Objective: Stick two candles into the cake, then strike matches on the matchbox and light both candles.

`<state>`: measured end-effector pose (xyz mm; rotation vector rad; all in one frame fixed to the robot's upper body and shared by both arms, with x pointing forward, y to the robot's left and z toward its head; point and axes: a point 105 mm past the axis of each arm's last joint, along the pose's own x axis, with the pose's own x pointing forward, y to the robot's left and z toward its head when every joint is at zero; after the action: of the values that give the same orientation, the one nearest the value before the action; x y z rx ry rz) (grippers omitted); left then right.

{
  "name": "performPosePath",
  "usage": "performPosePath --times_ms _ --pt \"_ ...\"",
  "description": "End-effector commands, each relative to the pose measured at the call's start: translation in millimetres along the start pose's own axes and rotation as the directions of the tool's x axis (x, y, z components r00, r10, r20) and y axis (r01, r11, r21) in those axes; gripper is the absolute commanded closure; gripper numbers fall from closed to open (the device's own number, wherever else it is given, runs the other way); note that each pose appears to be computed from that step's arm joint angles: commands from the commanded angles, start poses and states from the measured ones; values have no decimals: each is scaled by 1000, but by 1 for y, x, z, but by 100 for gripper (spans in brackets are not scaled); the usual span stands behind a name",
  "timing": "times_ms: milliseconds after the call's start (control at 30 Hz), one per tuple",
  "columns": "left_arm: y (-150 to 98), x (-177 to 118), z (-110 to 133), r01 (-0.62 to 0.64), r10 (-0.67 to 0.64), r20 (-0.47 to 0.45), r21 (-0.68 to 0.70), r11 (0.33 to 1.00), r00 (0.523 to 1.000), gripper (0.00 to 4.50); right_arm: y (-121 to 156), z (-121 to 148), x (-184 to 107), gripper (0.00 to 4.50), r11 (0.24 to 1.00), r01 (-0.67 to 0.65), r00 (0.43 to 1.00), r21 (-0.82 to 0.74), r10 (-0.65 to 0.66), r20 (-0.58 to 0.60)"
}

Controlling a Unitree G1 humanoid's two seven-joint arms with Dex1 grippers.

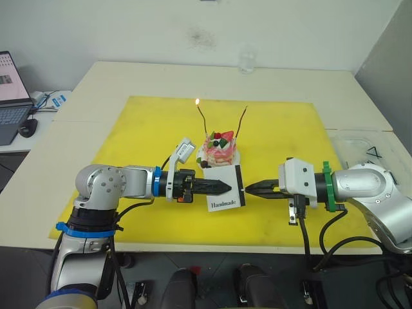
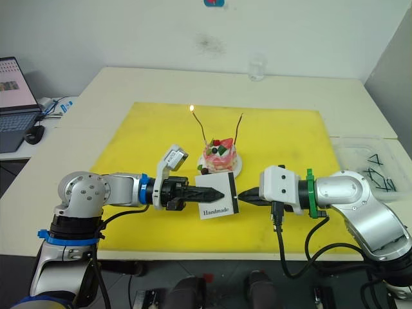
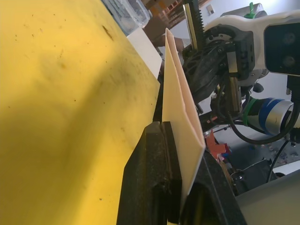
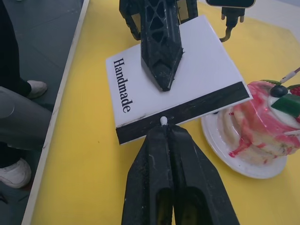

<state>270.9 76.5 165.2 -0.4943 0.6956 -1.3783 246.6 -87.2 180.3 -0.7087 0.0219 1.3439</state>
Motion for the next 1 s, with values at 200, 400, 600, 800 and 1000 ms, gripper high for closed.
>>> performPosePath --times_ms 200,400,600,800,1000 --pt "-12 0 7 33 -34 14 47 998 999 450 2 2 4 447 999 -4 1000 -43 4 2" --pt "-14 -2 6 30 -31 14 46 998 999 450 -1 1 6 447 999 1 1000 -44 -1 4" --pt "-25 -7 17 92 -94 56 27 995 994 450 12 -13 13 447 997 -72 996 -32 70 -54" --pt "-44 -34 82 168 -163 225 -4 986 961 450 33 -31 -13 447 973 -227 958 -26 219 -187" --pt "-26 -32 29 43 -38 110 -43 998 993 450 5 -16 -35 447 997 -79 984 -13 76 -162"
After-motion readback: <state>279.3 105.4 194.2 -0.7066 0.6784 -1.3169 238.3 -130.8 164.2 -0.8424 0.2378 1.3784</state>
